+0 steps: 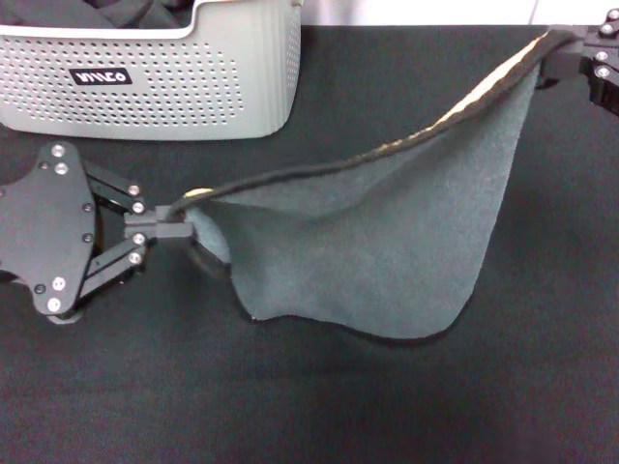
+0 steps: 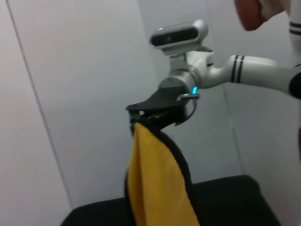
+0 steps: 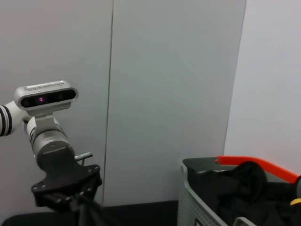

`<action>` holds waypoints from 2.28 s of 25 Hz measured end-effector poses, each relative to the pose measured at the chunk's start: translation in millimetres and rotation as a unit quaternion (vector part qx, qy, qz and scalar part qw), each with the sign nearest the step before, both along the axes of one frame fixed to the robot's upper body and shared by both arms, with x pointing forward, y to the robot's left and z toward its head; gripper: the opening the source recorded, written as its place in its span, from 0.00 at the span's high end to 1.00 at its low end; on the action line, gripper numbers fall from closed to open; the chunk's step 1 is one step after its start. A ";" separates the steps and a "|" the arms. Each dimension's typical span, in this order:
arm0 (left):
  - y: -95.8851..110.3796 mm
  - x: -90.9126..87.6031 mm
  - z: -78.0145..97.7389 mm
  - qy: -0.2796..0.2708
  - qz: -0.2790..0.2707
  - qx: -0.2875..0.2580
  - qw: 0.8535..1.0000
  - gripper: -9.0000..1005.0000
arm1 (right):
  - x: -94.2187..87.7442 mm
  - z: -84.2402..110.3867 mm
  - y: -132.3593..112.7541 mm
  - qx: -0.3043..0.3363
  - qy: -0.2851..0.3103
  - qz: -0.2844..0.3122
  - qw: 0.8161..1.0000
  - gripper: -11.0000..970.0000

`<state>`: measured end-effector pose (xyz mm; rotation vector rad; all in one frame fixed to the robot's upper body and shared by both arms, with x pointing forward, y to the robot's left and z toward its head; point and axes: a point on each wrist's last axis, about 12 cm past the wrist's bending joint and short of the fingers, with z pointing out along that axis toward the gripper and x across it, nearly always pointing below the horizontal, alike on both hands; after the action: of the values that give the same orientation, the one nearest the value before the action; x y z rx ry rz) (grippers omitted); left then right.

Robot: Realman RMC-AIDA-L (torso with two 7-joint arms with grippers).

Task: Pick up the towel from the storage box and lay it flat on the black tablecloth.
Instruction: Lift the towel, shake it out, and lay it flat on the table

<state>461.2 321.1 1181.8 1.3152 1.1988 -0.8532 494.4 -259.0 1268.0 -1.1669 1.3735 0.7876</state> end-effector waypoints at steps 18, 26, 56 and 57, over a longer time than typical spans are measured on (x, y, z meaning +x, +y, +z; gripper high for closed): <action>7.8 -45.7 1.8 -0.042 0.007 -0.027 0.999 0.98 | -41.1 -10.5 -14.0 0.018 0.032 0.036 0.999 0.97; 7.1 -49.6 10.9 -0.047 -0.017 -0.043 0.998 0.98 | -38.7 -27.8 -22.1 0.031 0.052 0.019 0.998 0.97; -4.9 -90.9 31.3 -0.067 -0.058 -0.050 0.995 0.98 | -82.3 -44.8 -22.7 0.074 0.070 0.057 0.993 0.97; -5.4 -91.6 31.0 -0.066 -0.058 -0.051 0.995 0.98 | -83.1 -46.4 -21.2 0.075 0.074 0.061 0.993 0.97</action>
<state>369.6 315.7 1212.7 1.3457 0.9715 -0.8851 411.3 -280.1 1221.6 -1.0996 1.3477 1.0639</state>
